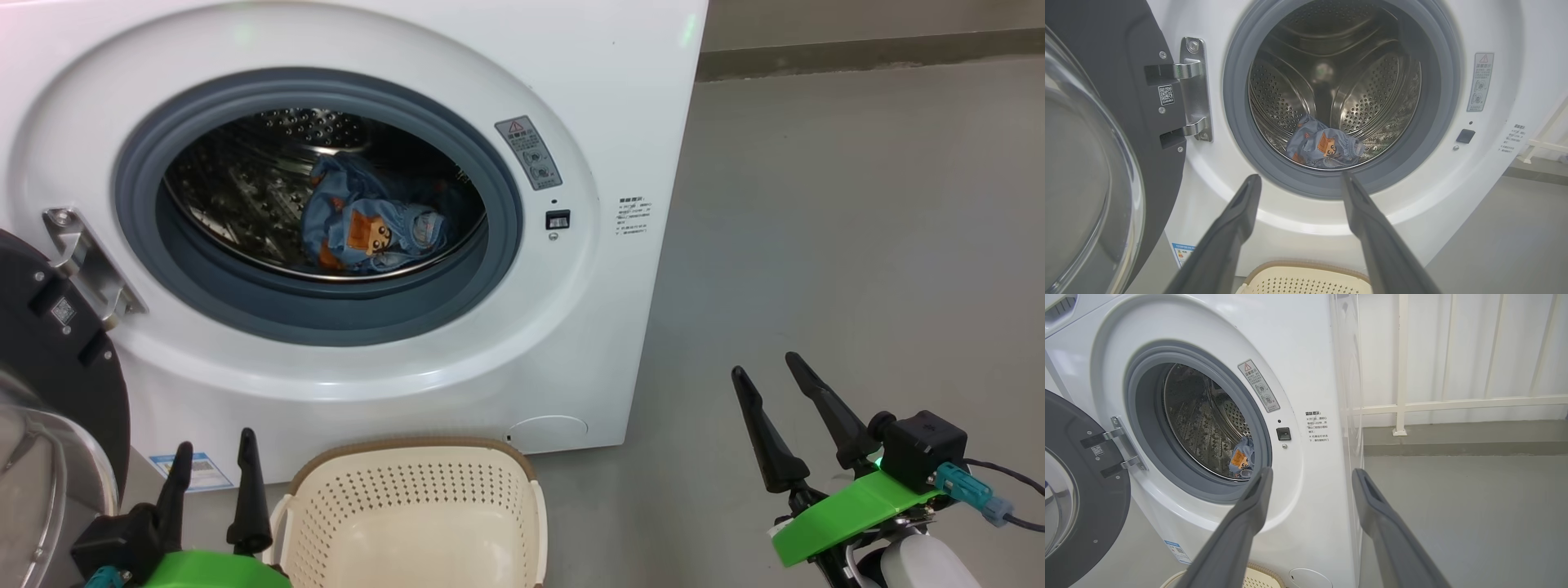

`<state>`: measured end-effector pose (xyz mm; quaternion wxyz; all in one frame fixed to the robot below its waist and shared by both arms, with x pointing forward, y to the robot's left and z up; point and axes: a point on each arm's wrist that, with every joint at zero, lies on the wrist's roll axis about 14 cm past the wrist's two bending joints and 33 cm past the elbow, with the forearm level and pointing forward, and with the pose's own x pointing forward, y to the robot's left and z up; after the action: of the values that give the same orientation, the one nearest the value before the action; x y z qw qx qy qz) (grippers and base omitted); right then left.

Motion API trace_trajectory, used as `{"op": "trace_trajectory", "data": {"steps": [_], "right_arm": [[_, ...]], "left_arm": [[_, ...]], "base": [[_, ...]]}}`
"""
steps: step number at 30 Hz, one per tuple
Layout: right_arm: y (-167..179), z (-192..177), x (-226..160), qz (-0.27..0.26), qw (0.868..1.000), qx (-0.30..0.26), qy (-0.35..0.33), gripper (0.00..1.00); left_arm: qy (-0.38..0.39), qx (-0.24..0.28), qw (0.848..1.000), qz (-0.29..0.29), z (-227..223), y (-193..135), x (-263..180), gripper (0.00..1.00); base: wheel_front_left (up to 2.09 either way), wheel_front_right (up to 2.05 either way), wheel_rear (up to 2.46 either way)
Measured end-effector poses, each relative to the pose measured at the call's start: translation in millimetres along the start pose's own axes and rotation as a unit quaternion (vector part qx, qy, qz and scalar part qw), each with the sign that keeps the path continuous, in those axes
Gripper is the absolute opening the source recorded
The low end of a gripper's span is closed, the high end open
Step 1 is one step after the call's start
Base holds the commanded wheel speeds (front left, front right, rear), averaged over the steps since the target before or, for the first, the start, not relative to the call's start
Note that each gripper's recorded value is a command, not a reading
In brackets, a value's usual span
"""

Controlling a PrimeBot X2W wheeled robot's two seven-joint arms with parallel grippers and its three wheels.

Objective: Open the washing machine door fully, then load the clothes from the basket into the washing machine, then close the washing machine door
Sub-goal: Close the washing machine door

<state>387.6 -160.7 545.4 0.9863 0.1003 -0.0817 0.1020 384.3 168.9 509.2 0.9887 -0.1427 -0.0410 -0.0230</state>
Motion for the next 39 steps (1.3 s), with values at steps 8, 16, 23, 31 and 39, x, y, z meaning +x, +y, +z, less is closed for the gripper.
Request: {"op": "trace_trajectory", "data": {"steps": [8, 16, 23, 31, 39], "right_arm": [[-0.2, 0.4, -0.2, 0.0, 1.0, 0.0, -0.001, 1.0], [-1.0, -0.2, 0.2, -0.002, 1.0, 0.0, 0.0, 1.0], [-1.0, 0.2, 0.1, -0.002, 1.0, 0.001, -0.001, 1.0], [-1.3, 0.0, 0.3, -0.002, 1.0, 0.001, 0.0, 1.0], [-1.4, -0.4, 0.3, -0.002, 1.0, 0.001, 0.0, 1.0]], "left_arm": [[0.0, 0.0, 1.0, -0.001, 0.2, -0.3, 0.1, 1.0], [0.0, -0.001, 1.0, 0.0, -0.1, 0.9, 0.2, 1.0], [-0.003, -0.002, 1.0, 0.001, 1.9, 1.4, 0.5, 1.0], [-0.006, -0.004, 1.0, 0.001, 2.9, 0.6, 0.7, 1.0], [-0.005, -0.005, 1.0, 0.001, 2.6, 0.6, 0.6, 1.0]], "base": [[0.0, 0.0, 0.0], [-0.11, 0.11, 0.0], [-0.96, 0.96, 0.0], [-1.6, 1.6, 0.0], [-0.69, 0.69, 0.0]]}}
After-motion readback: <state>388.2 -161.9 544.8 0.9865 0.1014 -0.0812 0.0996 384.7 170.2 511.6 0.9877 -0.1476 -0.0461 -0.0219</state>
